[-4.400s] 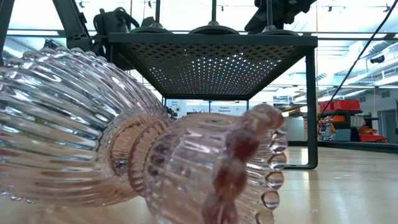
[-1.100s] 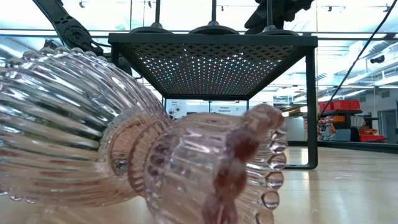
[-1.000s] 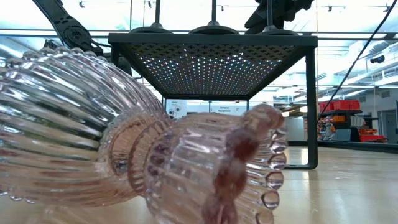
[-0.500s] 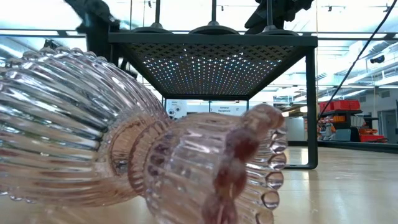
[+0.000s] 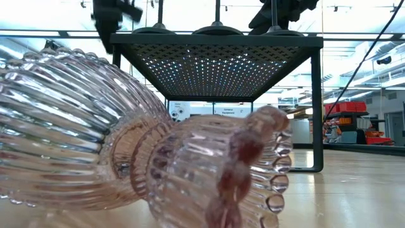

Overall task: Pick & Place candle stick holders
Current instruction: Put the green glass candle holder on the shelf

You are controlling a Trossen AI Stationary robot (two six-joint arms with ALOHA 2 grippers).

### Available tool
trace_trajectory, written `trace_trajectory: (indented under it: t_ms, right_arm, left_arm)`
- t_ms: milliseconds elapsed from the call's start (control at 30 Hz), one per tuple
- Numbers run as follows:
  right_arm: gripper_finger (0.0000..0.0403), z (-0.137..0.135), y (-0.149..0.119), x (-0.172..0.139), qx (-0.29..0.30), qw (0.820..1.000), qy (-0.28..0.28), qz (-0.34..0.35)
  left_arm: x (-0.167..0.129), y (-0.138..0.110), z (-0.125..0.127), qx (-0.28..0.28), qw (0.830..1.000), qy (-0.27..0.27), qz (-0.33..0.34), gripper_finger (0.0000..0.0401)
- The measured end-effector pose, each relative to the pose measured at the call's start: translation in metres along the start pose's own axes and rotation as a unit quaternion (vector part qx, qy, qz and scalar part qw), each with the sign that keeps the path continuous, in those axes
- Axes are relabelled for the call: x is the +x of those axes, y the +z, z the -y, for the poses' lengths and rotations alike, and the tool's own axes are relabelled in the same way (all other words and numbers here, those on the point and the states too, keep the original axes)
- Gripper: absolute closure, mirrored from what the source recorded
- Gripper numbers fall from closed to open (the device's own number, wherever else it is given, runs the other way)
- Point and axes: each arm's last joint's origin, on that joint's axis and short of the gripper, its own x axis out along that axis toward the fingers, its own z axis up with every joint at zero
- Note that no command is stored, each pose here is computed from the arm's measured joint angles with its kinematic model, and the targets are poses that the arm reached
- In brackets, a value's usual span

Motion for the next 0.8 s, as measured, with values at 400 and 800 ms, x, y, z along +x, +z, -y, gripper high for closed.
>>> trace_trajectory:
  t_ms: [400,800]
  right_arm:
    - [0.0312,-0.004,0.009,-0.001,-0.003,0.999,0.024,0.046]
    - [0.0312,-0.015,0.031,-0.006,-0.019,0.982,0.104,0.154]
  left_arm:
    - [-0.037,0.04,0.032,0.107,0.992,0.015,0.064,0.0233]
    - [-0.048,0.061,0.067,0.212,0.97,0.075,0.092,0.0233]
